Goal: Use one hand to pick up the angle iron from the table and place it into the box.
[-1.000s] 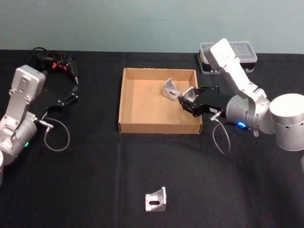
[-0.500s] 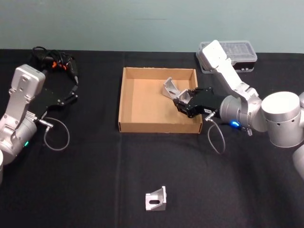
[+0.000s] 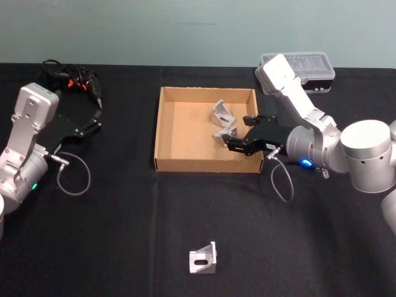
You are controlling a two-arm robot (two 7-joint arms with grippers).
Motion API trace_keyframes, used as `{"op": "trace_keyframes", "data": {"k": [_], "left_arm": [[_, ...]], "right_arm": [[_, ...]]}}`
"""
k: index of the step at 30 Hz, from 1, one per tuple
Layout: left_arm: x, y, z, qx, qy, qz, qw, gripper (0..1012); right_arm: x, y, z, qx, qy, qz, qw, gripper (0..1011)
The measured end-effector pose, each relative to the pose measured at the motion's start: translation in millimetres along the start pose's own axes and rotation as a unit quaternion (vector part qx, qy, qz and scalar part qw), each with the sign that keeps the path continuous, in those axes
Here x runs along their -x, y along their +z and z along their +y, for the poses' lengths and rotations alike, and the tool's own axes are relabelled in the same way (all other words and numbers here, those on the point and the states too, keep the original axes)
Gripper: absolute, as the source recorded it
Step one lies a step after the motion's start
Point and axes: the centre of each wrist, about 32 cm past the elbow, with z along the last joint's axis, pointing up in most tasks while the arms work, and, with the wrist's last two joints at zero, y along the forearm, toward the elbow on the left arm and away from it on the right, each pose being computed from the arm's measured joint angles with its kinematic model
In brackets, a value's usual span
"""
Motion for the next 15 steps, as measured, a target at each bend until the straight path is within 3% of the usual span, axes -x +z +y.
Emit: {"op": "trace_keyframes", "data": {"k": [10,15], "left_arm": [[0.0,0.0,0.0,0.0,0.0,0.0,1.0,1000],[0.0,0.0,0.0,0.0,0.0,0.0,1.0,1000]], "right_arm": [[1.6,-0.8,-4.5,-0.012,-0.006,0.002,0.9999,998],[1.7,1.2,-9.8,-0.023,-0.012,0.002,0.9997,1000]]}}
